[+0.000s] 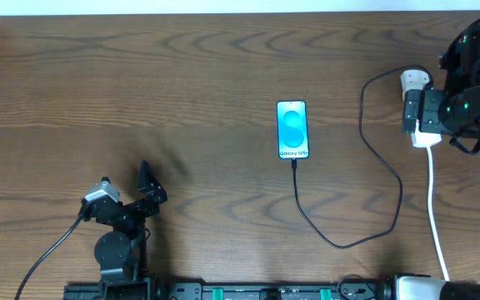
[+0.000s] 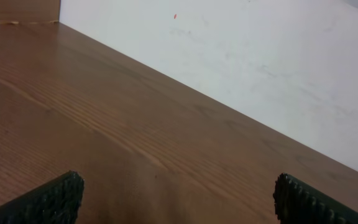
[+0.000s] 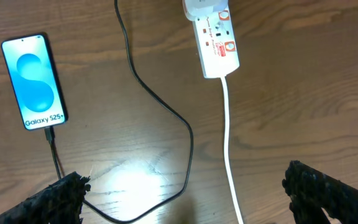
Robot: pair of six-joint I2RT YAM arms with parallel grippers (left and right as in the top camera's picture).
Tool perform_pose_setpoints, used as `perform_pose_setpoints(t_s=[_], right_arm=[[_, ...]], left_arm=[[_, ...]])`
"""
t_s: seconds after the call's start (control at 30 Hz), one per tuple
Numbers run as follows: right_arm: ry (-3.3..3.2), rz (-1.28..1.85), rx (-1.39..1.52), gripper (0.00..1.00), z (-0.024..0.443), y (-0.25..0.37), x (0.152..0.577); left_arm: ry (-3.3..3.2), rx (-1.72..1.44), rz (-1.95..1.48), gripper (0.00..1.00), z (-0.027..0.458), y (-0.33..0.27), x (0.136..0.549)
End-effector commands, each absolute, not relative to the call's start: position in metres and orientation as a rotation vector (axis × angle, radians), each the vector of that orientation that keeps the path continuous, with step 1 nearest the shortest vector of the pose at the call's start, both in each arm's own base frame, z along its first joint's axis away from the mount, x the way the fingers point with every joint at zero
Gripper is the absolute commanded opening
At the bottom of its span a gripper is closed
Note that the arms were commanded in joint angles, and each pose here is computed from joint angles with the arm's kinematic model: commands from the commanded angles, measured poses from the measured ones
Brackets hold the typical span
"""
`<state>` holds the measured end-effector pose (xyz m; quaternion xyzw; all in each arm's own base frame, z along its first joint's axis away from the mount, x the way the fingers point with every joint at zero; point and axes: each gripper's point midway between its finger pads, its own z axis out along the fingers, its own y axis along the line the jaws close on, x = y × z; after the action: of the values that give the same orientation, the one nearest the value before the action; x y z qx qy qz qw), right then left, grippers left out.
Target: Plug charger to phone and switch on socket
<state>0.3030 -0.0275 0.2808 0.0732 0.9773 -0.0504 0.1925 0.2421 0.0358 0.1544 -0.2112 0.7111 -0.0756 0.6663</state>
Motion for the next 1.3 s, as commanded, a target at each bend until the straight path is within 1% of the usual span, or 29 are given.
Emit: perform_pose_setpoints(t_s=[0.0,0.17,0.33,0.53,0.67,0.87,1.1,1.13,1.27], right_arm=[[2.737,-0.141,0.205,0.99,0.28,-0.026,0.304],[2.702,-0.097,0.196,0.99,0.287,-0.021,0.305],[2.608,-0.056,0.187,0.99,0.307,-0.017,0.303],[2.487,-0.047,0.185,0.99,0.33,-0.017,0.285],[2.389,-0.041,0.183,0.99,0.331,-0.017,0.269],[2.236,-0.028,0.179,0.99,0.303,-0.016,0.247],[2.115,-0.011,0.186,0.99,0.248,-0.016,0.213],[2.087,0.01,0.174,0.99,0.234,-0.012,0.207],[2.02,0.067,0.138,0.99,0.215,-0.003,0.204]], left_arm=[[1.648,-0.506,-0.155,0.98,0.138,0.038,0.241],[1.648,-0.506,-0.155,0.98,0.138,0.038,0.241],[1.648,-0.506,-0.155,0.98,0.138,0.038,0.241],[1.648,-0.506,-0.155,0.98,0.138,0.038,0.241],[1.648,-0.506,-0.155,0.98,0.138,0.038,0.241],[1.648,-0.506,-0.155,0.98,0.138,0.038,0.241],[1.648,-0.506,-0.155,0.98,0.138,0.038,0.241],[1.648,-0.506,-0.155,0.98,0.138,0.038,0.241],[1.648,-0.506,-0.155,0.98,0.138,0.038,0.241]])
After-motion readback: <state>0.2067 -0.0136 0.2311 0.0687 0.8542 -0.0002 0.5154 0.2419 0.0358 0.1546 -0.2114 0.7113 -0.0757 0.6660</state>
